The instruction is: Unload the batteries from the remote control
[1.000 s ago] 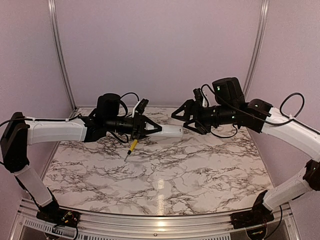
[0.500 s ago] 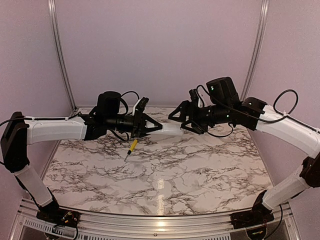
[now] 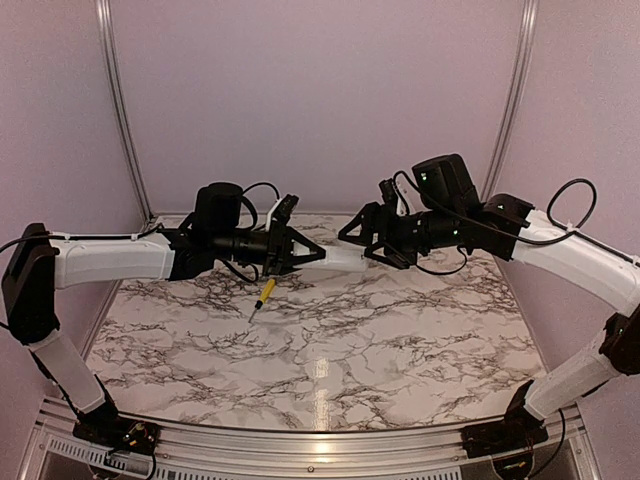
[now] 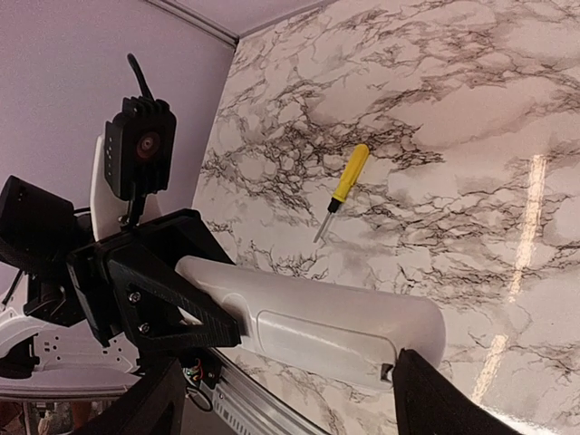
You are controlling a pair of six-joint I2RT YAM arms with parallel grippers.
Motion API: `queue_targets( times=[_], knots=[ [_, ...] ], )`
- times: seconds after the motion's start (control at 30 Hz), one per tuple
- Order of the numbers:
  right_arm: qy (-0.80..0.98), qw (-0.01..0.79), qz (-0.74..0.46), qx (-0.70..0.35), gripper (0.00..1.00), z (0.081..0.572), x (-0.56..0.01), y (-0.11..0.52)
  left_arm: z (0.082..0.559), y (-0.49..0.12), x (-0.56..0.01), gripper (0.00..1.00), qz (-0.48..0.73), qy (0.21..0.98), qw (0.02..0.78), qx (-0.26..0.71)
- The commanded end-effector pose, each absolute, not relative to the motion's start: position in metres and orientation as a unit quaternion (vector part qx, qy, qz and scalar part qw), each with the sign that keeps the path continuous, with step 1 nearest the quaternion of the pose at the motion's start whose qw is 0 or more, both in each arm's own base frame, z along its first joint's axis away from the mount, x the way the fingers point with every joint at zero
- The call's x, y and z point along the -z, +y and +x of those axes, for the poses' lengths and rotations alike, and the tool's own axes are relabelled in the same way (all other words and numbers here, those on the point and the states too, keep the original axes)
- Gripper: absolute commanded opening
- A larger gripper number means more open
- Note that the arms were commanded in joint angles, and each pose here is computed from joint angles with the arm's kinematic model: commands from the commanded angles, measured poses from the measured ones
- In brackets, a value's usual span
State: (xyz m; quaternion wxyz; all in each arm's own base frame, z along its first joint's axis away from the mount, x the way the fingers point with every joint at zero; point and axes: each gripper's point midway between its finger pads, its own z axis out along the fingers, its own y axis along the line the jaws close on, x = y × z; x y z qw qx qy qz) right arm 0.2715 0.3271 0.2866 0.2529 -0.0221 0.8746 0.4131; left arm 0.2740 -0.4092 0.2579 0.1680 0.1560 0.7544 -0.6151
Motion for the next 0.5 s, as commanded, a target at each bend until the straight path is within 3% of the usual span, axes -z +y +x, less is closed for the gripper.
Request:
queue_targets(
  times=[0.0, 0.47],
  knots=[
    [0.873, 0.263, -0.025, -0.411, 0.78, 0.274, -0.295, 0.323, 0.28, -0.412, -0.27, 0.0, 0.162, 0.743, 0.18, 0.624],
    [0.872, 0.243, -0.033, -0.423, 0.78, 0.272, -0.284, 0.332, 0.283, -0.415, -0.271, 0.0, 0.158, 0.74, 0.179, 0.629]
  ],
)
